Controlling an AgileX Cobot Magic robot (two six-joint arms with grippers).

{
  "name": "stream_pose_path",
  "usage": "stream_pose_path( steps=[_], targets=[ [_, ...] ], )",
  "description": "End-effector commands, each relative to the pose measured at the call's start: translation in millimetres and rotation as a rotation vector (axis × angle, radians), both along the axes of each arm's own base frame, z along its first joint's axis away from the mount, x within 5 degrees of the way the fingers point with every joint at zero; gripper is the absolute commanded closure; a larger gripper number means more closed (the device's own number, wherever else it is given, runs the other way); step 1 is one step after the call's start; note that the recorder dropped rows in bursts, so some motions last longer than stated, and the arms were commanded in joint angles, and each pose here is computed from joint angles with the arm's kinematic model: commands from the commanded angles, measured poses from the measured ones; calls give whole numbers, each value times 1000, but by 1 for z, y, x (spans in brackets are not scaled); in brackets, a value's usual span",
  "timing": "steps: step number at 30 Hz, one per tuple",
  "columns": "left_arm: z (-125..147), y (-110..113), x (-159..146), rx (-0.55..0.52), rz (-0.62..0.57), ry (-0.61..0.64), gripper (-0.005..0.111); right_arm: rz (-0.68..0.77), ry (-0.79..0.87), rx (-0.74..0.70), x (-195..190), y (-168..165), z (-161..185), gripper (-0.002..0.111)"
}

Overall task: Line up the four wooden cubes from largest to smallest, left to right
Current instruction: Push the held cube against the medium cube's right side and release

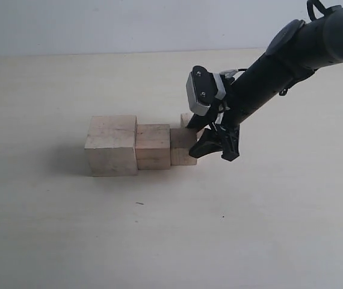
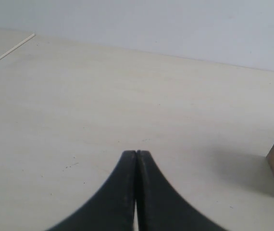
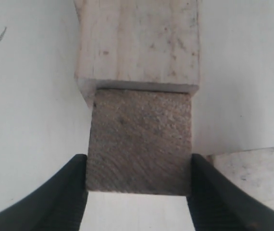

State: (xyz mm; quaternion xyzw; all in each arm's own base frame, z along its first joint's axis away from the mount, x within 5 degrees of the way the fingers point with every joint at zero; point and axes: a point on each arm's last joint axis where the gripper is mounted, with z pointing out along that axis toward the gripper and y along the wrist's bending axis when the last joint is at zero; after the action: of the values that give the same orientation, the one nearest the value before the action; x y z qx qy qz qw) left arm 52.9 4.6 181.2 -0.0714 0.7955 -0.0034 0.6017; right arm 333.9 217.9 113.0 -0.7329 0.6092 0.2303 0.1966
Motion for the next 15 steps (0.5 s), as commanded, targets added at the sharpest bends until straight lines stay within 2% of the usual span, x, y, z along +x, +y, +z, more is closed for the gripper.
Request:
stream_pose_path(
  steps=[1,15],
  targets=[
    [0,0,0,-2,2,-10,107,33,27,-43,-5,-2,-20,108],
    [0,0,0,-2,2,-10,107,31,17,-48,-5,-2,-20,108]
  ],
)
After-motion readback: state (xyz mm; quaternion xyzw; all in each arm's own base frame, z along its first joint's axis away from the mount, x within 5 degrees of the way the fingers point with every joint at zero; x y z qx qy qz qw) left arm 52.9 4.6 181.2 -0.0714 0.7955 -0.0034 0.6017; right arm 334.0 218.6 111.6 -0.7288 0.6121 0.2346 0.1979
